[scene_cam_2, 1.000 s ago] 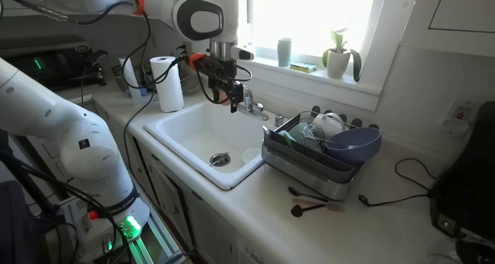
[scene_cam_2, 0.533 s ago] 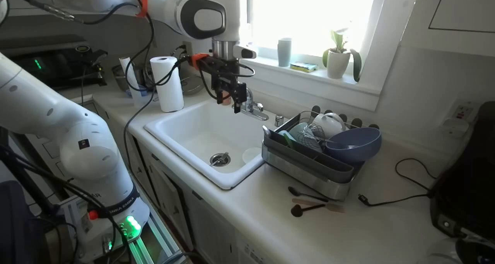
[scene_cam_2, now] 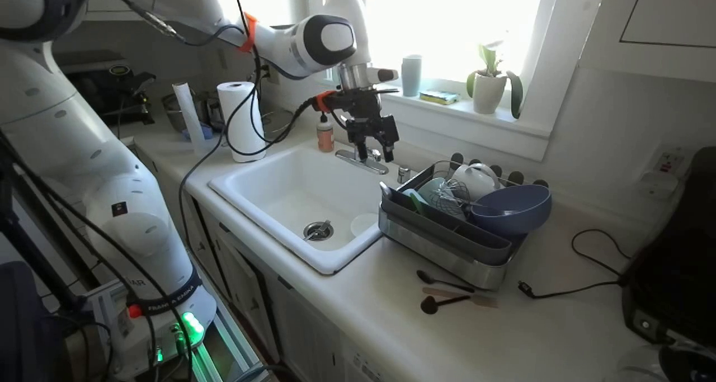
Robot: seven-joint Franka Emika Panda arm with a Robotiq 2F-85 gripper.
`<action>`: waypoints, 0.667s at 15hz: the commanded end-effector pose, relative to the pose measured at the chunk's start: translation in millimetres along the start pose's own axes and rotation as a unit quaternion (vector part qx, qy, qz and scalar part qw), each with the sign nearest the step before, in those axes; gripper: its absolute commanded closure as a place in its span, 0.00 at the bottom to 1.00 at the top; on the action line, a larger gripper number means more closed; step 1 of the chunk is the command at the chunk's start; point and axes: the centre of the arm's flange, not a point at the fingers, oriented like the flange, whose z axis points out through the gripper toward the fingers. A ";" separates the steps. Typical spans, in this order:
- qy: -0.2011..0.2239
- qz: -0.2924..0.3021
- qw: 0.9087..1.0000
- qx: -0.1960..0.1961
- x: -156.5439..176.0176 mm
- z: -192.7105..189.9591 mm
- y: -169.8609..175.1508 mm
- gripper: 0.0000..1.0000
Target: Pick up the blue cup from the dish rack and put it on the window sill
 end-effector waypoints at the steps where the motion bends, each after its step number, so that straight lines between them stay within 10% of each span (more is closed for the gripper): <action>1: 0.018 0.040 0.995 -0.088 42.4 18.3 -5.2 0.00; 5: 0.026 0.090 0.984 -0.149 64.5 31.7 4.4 0.00; 10: 0.031 0.123 0.984 -0.124 85.8 43.0 -2.5 0.00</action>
